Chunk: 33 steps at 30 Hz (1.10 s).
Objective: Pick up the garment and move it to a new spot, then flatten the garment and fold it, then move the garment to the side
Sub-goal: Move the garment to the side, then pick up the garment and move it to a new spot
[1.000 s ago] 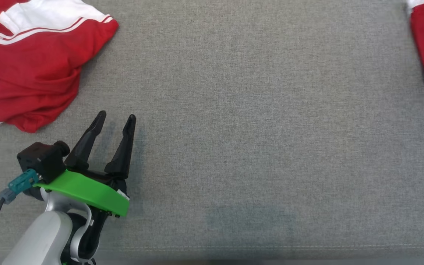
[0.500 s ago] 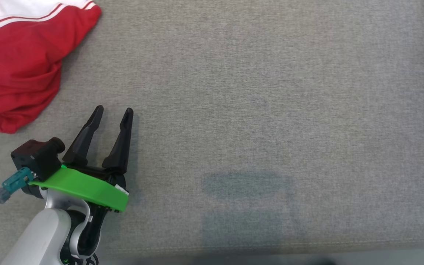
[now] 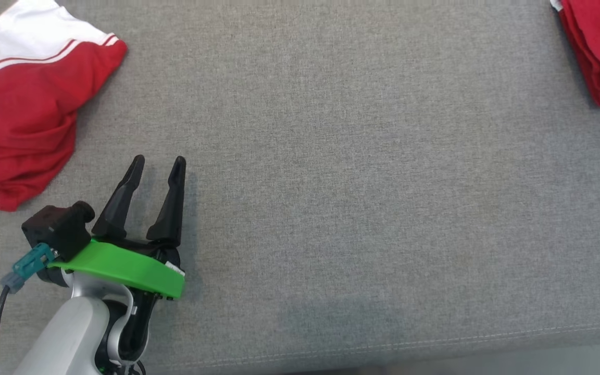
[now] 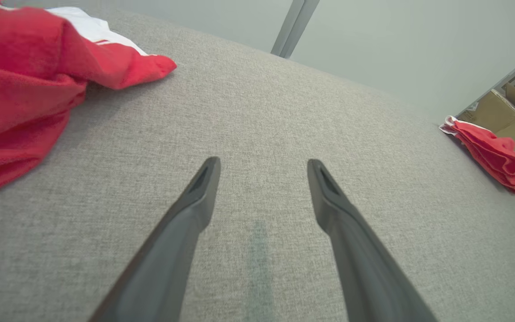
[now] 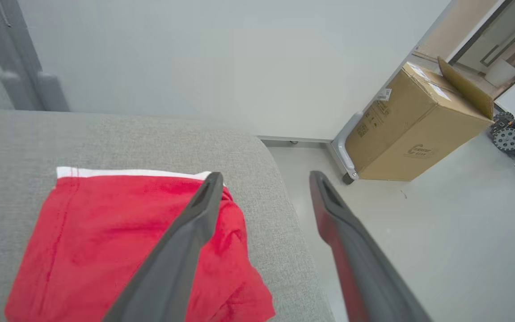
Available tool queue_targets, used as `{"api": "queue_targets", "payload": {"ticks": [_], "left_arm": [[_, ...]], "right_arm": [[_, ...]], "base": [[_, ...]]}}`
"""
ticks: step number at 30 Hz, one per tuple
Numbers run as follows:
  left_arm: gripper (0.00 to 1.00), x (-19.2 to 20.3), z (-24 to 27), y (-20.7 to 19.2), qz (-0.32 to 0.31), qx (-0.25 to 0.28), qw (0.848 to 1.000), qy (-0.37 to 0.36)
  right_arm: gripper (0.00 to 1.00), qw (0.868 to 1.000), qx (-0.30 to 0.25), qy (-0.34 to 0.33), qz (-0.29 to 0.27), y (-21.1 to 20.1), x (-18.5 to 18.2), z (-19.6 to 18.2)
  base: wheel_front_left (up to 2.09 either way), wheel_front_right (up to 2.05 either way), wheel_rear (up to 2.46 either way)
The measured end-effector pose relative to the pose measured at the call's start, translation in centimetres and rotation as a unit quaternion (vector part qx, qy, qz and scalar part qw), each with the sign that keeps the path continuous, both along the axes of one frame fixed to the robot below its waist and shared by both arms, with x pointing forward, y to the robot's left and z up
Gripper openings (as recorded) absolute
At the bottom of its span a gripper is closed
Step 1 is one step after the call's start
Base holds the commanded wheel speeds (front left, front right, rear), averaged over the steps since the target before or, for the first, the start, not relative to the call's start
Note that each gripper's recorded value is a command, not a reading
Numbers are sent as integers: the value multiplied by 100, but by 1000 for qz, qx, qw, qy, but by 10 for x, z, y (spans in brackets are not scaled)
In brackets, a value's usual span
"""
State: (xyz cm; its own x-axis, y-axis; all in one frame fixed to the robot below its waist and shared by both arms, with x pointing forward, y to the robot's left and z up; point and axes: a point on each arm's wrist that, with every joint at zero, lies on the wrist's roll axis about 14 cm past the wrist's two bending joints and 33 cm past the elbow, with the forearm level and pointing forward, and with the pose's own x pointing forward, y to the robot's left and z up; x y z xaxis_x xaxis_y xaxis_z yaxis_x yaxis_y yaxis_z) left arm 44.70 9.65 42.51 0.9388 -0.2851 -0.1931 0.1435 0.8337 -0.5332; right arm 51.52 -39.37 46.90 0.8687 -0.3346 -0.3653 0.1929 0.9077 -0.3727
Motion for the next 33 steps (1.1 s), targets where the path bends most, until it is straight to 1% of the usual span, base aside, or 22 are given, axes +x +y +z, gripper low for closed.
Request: {"api": "queue_targets", "payload": {"ticks": [1,2,6,9,13,17,19,21,23,28,33], "left_arm": [[100,-1,4,2,3,9,1000,-9],[100,-1,4,2,3,9,1000,-9],[100,1,18,16,18,33,999,-38],[100,2,30,32,33,59,996,-61],[100,-8,37,39,42,73,994,-70],[100,-24,35,48,50,91,993,-63],[100,-32,36,52,53,98,992,-63],[100,-38,38,56,51,119,989,-69],[100,-44,43,58,55,122,988,-76],[100,-53,60,57,56,126,985,-101],[100,-62,71,63,69,128,983,-115]], "right_arm": [[100,998,-1,-52,28,17,6,21],[100,998,-1,-52,28,17,6,21],[100,985,18,-156,70,52,10,62],[100,977,42,-189,89,75,-3,64],[100,977,78,-178,91,100,-37,35],[100,977,111,-154,96,125,-74,6],[100,975,131,-155,94,138,-89,-2],[100,973,139,-153,105,152,-103,-6],[100,971,152,-150,108,163,-116,-11],[100,974,151,-133,105,169,-147,-24],[100,972,153,-133,122,183,-155,-24]], "base": [[0,0,0],[0,0,0],[0,0,0],[0,0,0],[0,0,0],[0,0,0],[0,0,0],[0,0,0],[0,0,0],[0,0,0],[0,0,0]]}}
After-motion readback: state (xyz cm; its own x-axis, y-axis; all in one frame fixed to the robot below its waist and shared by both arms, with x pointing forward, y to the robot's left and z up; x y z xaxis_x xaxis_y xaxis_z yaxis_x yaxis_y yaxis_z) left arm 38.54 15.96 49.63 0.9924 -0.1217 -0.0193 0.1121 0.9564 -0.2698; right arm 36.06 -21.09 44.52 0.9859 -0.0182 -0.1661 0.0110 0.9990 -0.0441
